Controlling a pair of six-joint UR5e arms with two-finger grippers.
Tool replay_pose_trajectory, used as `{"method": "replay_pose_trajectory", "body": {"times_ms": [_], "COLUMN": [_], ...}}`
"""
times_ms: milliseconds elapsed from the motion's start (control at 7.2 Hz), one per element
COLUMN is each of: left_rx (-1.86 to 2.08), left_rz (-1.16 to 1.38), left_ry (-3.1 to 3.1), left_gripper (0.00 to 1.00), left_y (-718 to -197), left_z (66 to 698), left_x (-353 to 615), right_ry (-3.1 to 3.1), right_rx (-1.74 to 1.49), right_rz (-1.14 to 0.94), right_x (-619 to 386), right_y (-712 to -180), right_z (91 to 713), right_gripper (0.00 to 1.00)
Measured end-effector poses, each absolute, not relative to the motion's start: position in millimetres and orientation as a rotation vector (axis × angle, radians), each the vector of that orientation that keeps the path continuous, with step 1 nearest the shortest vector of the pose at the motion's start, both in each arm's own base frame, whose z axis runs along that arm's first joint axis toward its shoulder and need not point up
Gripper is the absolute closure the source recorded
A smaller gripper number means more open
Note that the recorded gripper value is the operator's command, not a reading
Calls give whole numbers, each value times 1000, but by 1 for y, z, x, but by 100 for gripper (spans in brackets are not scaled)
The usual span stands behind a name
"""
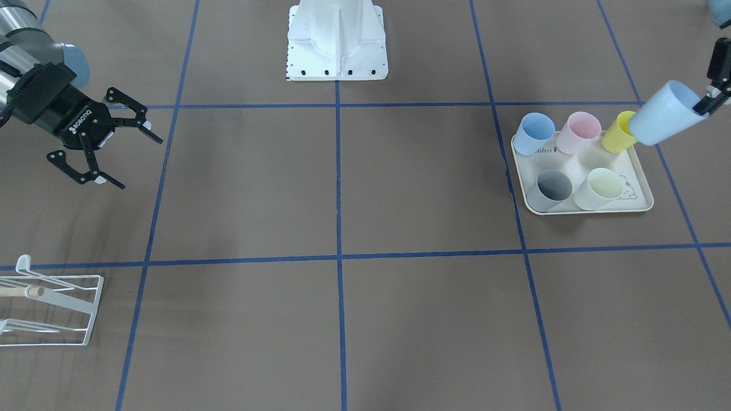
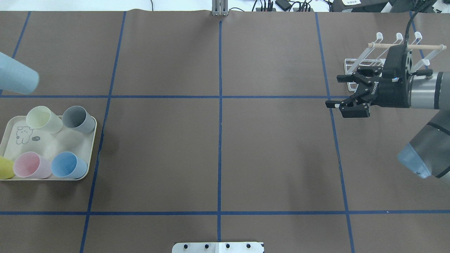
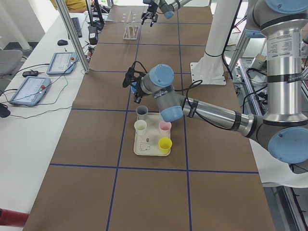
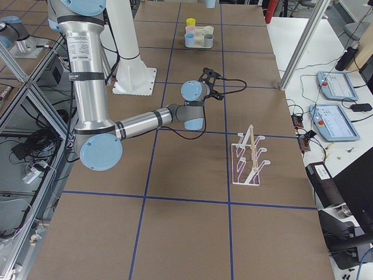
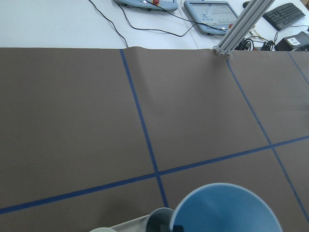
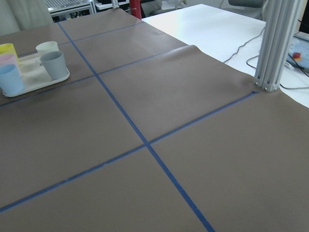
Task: Transfer IKEA cup to right arm and place on rack
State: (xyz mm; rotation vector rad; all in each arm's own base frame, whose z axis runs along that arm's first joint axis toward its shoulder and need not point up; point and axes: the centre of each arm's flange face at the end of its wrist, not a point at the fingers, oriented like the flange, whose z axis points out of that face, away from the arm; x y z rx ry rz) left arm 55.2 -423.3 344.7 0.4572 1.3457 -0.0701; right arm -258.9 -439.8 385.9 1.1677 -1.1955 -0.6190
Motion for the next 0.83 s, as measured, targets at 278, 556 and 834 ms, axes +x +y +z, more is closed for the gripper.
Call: {"method": "replay_pose_trajectory", "body": {"times_ms": [278, 556, 834], "left_rx": [311, 232, 182], "left_rz": [-143, -195, -237], "left_ry": [1494, 1580, 1643], "left_gripper": [100, 100, 100], "left_y": [-428, -424, -411], "left_z": [267, 221, 191], "left_x": [123, 186, 242], "right_ry": [-1263, -1354, -1391], "right_rx": [1284, 1345, 1400], "right_rz": [-633, -644, -596], "right_x": [-307, -377, -442], "right_y": [-427, -410, -391], "right_z": [358, 305, 263], "right_gripper": [1, 1, 1]}}
